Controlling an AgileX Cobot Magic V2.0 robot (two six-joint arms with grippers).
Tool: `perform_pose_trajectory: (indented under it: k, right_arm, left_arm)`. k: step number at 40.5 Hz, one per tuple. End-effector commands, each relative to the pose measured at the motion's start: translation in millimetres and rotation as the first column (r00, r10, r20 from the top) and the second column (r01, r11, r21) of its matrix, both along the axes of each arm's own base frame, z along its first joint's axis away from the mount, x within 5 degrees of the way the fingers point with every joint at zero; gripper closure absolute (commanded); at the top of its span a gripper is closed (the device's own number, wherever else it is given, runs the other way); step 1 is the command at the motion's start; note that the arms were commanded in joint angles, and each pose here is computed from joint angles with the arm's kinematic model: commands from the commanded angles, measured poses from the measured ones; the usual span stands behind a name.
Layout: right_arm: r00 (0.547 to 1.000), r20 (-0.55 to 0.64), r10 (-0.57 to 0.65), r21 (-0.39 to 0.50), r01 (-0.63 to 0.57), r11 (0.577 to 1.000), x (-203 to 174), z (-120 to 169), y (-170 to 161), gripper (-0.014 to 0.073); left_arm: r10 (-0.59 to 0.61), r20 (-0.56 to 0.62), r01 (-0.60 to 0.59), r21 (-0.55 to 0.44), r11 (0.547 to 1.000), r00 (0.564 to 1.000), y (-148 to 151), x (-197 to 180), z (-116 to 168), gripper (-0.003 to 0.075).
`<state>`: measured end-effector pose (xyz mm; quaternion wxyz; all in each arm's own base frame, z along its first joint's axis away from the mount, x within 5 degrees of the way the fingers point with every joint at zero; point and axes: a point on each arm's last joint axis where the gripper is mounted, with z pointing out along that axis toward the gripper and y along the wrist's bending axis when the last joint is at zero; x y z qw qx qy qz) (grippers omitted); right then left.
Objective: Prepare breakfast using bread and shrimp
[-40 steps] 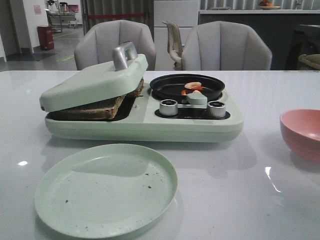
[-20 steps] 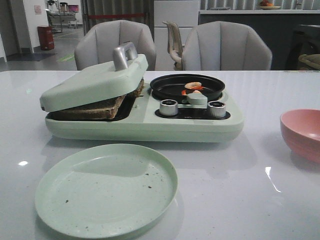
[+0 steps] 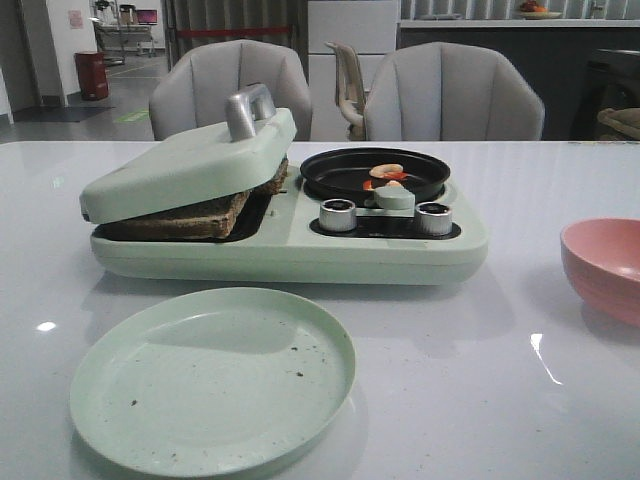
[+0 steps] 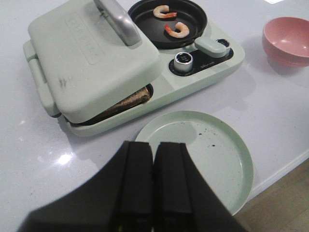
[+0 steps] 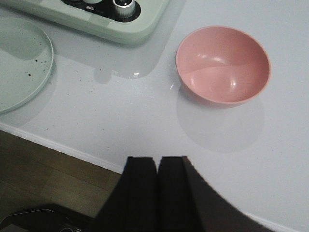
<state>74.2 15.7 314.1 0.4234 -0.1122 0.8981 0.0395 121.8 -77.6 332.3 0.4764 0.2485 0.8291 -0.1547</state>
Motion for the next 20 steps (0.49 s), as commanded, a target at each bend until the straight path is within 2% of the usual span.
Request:
perform_pose_trajectory:
  k: [1, 20]
  right_arm:
    - [0.997, 0.081, -0.007, 0.018, 0.005, 1.000, 3.4, 11.9, 0.4, 0.0553]
    - [0.997, 0.081, -0.007, 0.018, 0.005, 1.000, 3.4, 11.9, 0.4, 0.0553]
  left_arm:
    - [0.019, 0.067, -0.015, -0.063, 0.998, 0.998, -1.1, 2.1, 15.1, 0.0619]
    - [0.021, 0.074, -0.016, -0.064, 0.998, 0.997, -1.1, 2.6, 15.0, 0.0619]
